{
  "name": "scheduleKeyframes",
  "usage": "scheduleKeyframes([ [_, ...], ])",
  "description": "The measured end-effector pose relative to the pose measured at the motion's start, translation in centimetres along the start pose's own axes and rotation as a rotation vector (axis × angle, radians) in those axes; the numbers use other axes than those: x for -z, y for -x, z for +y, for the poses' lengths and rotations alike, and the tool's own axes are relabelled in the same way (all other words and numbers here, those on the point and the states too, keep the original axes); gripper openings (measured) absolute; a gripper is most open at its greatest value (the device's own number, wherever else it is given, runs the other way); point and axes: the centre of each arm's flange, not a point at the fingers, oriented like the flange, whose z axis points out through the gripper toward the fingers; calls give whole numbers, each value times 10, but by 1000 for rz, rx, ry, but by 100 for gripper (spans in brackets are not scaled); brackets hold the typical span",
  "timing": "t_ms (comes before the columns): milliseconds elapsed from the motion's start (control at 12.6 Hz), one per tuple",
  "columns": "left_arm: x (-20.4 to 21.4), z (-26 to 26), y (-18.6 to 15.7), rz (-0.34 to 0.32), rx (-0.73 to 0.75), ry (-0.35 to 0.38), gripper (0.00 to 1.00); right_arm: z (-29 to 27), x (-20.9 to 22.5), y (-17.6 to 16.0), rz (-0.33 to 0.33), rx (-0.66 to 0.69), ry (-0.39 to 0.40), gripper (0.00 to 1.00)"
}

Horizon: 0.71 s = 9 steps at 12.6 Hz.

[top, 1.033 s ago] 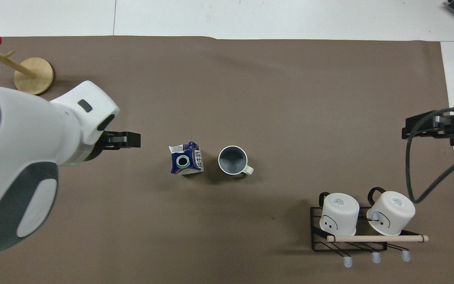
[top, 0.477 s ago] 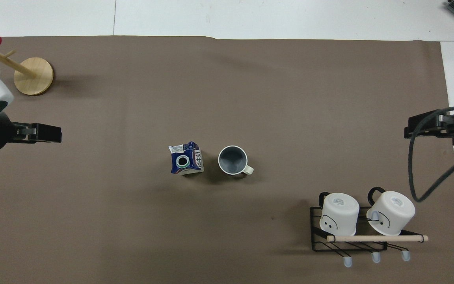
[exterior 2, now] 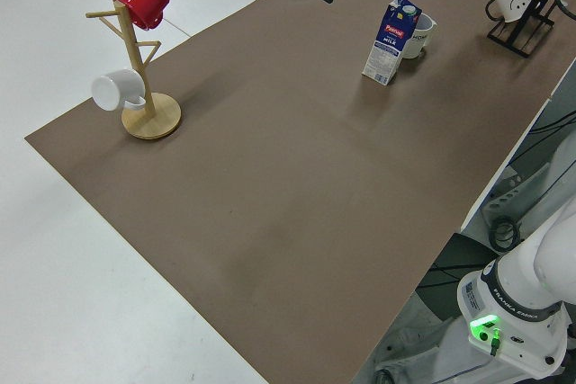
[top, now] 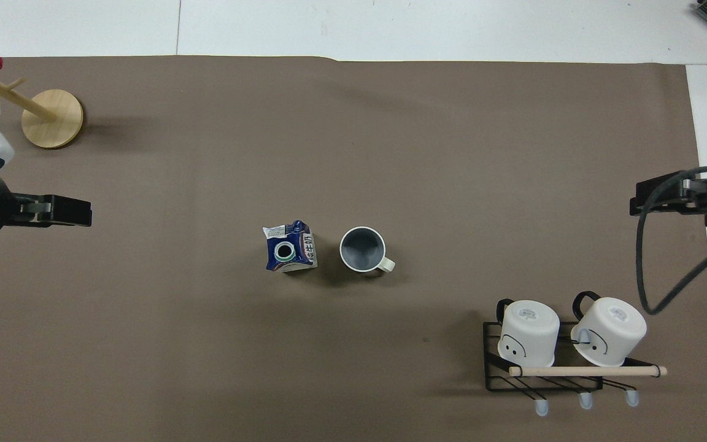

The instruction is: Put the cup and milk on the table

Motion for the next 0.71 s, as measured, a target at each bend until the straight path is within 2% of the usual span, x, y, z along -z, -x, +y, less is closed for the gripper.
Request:
scheduleKeyframes([
  [318,-2,-6,3,-27,7,-2,100,0,0,0,0,0,0,100],
  [715,-2,-29,2,-31,-3,1,100,0,0,0,0,0,0,100],
])
